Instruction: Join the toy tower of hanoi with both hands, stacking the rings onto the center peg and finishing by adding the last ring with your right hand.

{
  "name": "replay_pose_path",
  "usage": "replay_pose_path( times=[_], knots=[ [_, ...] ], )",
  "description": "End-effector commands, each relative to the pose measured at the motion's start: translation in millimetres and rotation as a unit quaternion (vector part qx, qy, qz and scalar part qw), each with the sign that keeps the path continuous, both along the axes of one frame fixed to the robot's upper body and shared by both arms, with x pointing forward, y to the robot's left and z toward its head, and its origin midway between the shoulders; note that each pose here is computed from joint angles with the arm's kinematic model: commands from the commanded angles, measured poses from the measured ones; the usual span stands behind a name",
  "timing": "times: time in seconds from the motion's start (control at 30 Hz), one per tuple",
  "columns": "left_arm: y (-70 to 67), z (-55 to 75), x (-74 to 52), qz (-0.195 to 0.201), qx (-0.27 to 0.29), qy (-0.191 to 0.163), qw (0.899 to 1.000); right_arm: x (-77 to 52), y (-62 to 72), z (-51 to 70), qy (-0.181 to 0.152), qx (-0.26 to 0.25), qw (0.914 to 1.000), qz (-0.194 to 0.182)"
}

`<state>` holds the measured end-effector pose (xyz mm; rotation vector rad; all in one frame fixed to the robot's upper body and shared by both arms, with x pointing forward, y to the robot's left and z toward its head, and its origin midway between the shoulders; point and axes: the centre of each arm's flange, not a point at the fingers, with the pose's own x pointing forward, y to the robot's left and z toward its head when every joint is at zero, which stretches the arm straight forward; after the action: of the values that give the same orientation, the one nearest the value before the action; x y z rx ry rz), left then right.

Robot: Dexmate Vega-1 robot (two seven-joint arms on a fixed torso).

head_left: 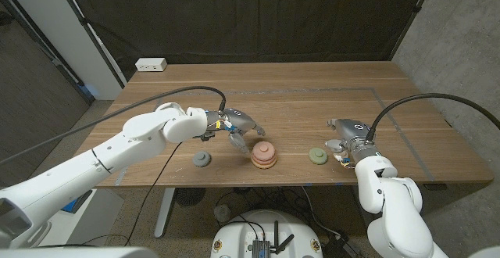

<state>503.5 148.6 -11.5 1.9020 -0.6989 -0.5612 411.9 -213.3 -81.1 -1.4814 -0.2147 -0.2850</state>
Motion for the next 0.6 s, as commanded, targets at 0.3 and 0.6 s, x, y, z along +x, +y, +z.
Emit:
replay_pose_path(
  times=[0.3, 0.6],
  knots=[
    [36.7, -3.1, -16.3, 0.051, -0.065, 0.0, 0.997, 3.4, -1.3, -1.6, -0.001, 0.002, 0.9999, 0.017],
    [53.7, -10.0, -19.7, 0.074, -0.108, -0.003, 0.991, 5.3, 0.2, -3.5, 0.0, -0.008, 0.9996, 0.028]
  ],
)
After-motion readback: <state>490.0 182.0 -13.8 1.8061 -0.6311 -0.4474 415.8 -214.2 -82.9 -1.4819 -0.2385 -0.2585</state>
